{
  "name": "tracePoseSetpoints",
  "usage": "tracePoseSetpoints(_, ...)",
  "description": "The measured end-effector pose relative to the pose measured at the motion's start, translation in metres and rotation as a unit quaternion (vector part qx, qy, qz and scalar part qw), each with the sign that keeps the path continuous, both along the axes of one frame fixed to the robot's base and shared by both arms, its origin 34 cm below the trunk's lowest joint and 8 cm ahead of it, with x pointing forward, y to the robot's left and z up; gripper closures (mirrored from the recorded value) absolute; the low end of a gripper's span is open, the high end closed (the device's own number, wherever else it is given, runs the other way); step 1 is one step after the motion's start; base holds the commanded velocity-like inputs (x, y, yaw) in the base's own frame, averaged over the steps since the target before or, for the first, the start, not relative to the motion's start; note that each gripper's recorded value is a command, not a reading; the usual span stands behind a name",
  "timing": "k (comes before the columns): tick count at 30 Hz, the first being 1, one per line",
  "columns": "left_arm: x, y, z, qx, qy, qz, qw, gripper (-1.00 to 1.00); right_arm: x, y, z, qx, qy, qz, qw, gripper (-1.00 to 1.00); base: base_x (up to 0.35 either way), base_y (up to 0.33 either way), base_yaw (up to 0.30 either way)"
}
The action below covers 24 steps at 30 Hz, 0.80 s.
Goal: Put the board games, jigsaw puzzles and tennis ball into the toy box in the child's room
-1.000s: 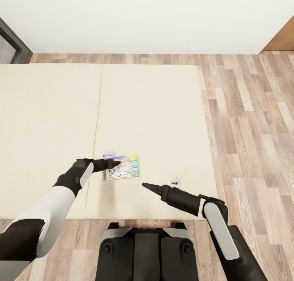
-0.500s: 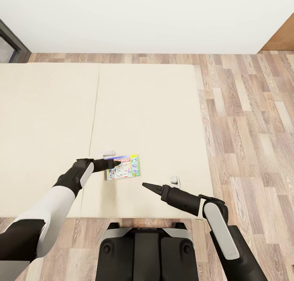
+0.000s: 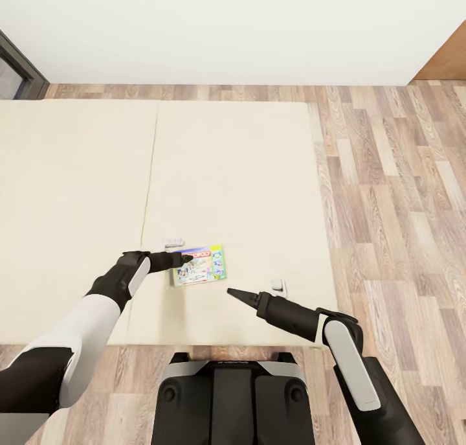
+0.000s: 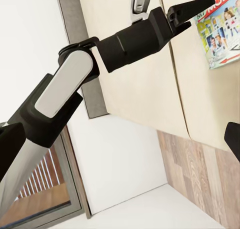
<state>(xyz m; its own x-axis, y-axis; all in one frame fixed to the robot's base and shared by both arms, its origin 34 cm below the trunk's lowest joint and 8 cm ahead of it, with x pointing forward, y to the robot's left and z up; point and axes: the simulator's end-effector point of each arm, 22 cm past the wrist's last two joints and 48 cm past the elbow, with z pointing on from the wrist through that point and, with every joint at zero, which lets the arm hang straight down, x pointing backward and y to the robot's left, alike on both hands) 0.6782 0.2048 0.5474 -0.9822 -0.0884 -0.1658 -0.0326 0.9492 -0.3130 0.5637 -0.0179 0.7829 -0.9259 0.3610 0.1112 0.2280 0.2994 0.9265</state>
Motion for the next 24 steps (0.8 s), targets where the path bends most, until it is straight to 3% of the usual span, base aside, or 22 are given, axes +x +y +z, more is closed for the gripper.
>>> tracePoseSetpoints(10,-0.0003,-0.0070,0.0004,-0.005,0.000,-0.001,1.0000,-1.00,0.0002,-0.0004,0.0001,0.000,0.000,0.000,1.0000,-1.00,0.000,-0.176,0.000)
tracePoseSetpoints(24,-0.0002,-0.0084,0.0005,-0.006,0.000,-0.001,1.0000,-1.00,0.0006,-0.0006,0.0006,0.001,-0.001,-0.001,1.0000,-1.00,0.000,-0.071,0.000)
